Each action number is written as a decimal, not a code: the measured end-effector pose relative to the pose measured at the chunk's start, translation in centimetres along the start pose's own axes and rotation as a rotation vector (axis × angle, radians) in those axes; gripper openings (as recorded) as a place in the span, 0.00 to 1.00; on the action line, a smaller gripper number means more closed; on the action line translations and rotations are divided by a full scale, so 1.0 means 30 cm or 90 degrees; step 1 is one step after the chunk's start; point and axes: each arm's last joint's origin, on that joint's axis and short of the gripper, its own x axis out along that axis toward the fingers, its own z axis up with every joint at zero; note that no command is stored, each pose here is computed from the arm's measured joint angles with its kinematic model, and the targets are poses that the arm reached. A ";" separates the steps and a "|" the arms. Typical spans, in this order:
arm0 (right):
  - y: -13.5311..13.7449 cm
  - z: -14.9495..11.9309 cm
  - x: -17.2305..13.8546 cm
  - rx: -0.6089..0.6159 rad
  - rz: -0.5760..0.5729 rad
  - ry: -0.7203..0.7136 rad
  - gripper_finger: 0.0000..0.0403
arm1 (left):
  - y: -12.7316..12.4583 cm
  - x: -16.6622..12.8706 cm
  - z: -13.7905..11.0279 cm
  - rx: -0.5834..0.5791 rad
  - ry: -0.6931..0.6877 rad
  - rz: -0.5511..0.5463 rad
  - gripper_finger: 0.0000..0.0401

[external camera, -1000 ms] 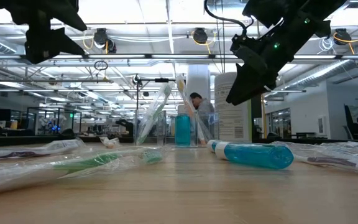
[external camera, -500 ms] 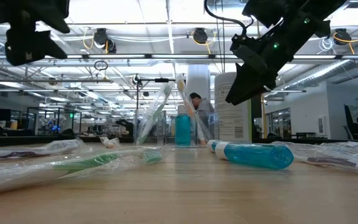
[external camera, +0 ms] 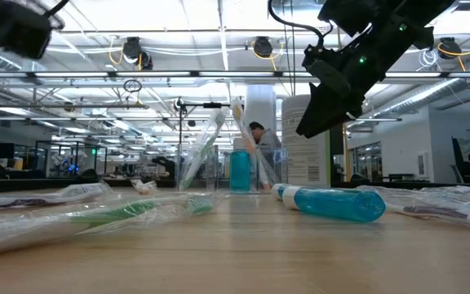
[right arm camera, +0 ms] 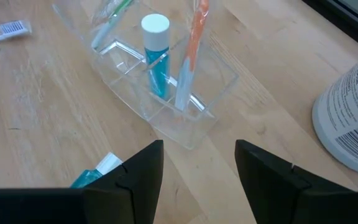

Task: Pick & Place toothbrushing station
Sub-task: Put the left purple toothbrush into the transparent organizer

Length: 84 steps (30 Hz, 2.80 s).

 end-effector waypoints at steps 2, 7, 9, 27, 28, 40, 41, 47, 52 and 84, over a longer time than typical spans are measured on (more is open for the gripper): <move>0.000 0.000 0.000 0.000 0.000 0.000 0.48 | 0.018 0.009 -0.020 -0.048 0.040 0.046 0.36; 0.000 0.000 0.000 0.000 0.000 0.000 0.48 | 0.048 0.045 -0.068 -0.164 0.121 0.165 0.36; 0.000 0.000 0.000 0.000 0.000 0.000 0.48 | 0.056 0.060 -0.081 -0.192 0.125 0.202 0.36; 0.001 0.005 0.000 0.001 0.003 -0.009 0.48 | 0.111 0.157 -0.106 -0.293 0.047 0.391 0.36; 0.001 0.005 0.000 0.001 0.003 -0.009 0.48 | 0.113 0.157 -0.106 -0.293 0.045 0.396 0.36; 0.001 0.005 0.000 0.001 0.003 -0.009 0.48 | 0.140 0.140 -0.101 -0.320 0.008 0.461 0.36; 0.001 0.005 0.000 0.001 0.003 -0.009 0.48 | 0.142 0.141 -0.101 -0.320 0.005 0.468 0.36; 0.001 0.005 0.000 0.001 0.003 -0.009 0.48 | 0.151 0.182 -0.108 -0.329 -0.014 0.503 0.36; 0.002 0.006 0.000 0.002 0.004 -0.010 0.48 | 0.154 0.201 -0.105 -0.334 -0.008 0.523 0.36; 0.006 0.017 0.000 0.008 0.013 -0.031 0.48 | 0.079 0.192 -0.071 -0.232 -0.135 0.432 0.08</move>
